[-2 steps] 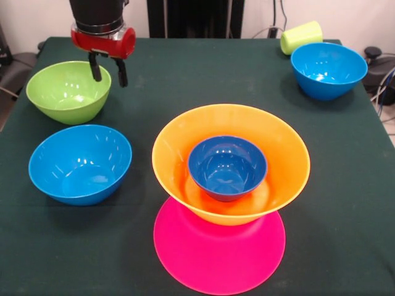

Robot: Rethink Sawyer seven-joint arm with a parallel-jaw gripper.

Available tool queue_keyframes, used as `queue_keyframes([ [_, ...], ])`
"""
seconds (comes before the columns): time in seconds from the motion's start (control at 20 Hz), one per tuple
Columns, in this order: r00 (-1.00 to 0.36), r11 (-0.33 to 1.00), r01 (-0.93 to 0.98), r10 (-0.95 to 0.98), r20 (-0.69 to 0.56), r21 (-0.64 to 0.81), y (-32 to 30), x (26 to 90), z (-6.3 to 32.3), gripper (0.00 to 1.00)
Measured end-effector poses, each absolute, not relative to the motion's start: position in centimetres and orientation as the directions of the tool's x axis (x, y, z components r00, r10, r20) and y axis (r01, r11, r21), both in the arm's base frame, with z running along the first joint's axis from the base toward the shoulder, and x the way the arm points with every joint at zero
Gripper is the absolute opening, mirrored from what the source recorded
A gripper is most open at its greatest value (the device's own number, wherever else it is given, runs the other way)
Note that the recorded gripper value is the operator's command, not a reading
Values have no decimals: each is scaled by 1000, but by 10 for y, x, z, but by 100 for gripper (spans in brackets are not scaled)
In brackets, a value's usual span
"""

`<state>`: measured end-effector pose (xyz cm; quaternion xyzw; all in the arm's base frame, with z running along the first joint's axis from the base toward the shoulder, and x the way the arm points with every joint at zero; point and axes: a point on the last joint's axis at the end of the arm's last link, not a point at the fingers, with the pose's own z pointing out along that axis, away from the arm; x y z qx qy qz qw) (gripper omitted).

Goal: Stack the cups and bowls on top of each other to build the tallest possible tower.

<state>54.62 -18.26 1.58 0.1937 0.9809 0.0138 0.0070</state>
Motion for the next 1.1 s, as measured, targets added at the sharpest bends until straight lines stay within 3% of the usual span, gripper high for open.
queue_keyframes([
  [1.1,-929,929,366,369,-42,53,-181,549,10,100],
])
